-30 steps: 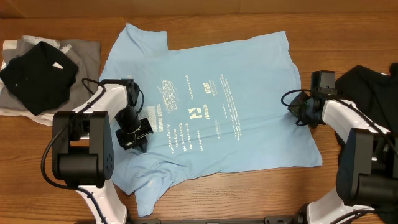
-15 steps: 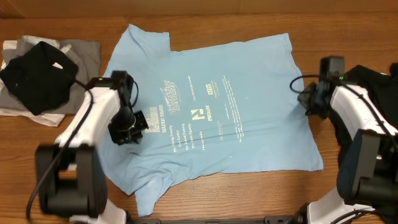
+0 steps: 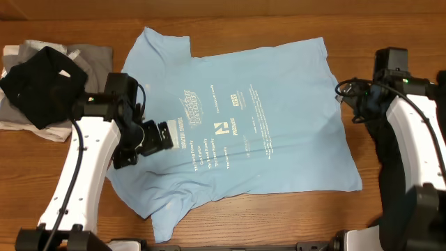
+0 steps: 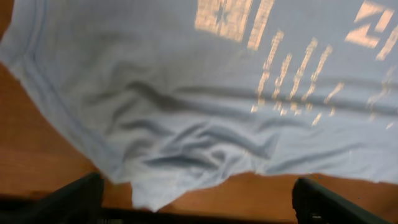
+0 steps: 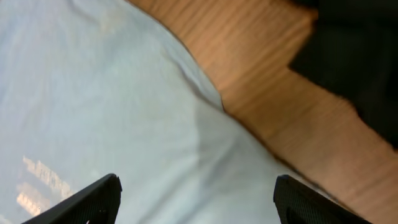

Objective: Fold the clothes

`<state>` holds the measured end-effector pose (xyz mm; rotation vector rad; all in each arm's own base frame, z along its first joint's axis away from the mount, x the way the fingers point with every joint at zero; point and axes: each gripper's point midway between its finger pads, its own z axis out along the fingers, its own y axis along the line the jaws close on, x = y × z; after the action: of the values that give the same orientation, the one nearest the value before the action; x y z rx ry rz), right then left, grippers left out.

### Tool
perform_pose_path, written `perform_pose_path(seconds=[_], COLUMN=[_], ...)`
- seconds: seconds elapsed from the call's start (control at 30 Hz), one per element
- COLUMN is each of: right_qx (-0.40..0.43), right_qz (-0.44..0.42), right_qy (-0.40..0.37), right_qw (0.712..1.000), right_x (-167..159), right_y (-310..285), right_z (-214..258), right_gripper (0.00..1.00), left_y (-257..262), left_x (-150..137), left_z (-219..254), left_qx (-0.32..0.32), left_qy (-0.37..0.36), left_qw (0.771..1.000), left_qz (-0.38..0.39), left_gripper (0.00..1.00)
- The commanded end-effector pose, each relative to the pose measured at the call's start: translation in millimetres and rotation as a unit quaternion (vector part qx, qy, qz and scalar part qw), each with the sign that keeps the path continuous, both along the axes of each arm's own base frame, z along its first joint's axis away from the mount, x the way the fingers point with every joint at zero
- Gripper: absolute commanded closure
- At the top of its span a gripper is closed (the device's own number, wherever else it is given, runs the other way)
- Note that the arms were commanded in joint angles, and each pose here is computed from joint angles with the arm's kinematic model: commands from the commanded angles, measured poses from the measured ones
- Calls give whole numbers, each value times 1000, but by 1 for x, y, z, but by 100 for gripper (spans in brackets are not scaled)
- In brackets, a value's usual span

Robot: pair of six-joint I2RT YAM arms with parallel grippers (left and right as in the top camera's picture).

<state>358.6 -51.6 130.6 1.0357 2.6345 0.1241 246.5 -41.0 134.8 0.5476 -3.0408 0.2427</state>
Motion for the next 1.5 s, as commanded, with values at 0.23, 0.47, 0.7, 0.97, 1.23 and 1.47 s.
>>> perform_pose_path(seconds=[0.23,0.47,0.7,0.97,1.23,1.47], right_qx=[2,2,0,-4,-10,-13], right_qz=[34,36,36,36,34,33], right_qy=[-13,-9,-17,-19,-29,-32], right_qw=[999,999,999,999,999,999], right_x=[-30,-31,-28,-27,-22,-21], right_y=[10,10,9,8,6,5], right_z=[40,39,41,41,43,44], right_gripper=[18,18,18,17,16,15], left_y=[-48,-70,-78,-75,-71,-74], left_x=[-59,-109,-124,-140,-153,-149], left_z=[28,13,-16,-45,-81,-118], left_qx=[-13,7,37,68,83,73], left_qy=[36,124,178,247,252,213], left_qw=[992,972,957,936,937,953], left_qz=[-119,-200,-224,-243,-228,-204], left_gripper=[7,20,23,32,25,27])
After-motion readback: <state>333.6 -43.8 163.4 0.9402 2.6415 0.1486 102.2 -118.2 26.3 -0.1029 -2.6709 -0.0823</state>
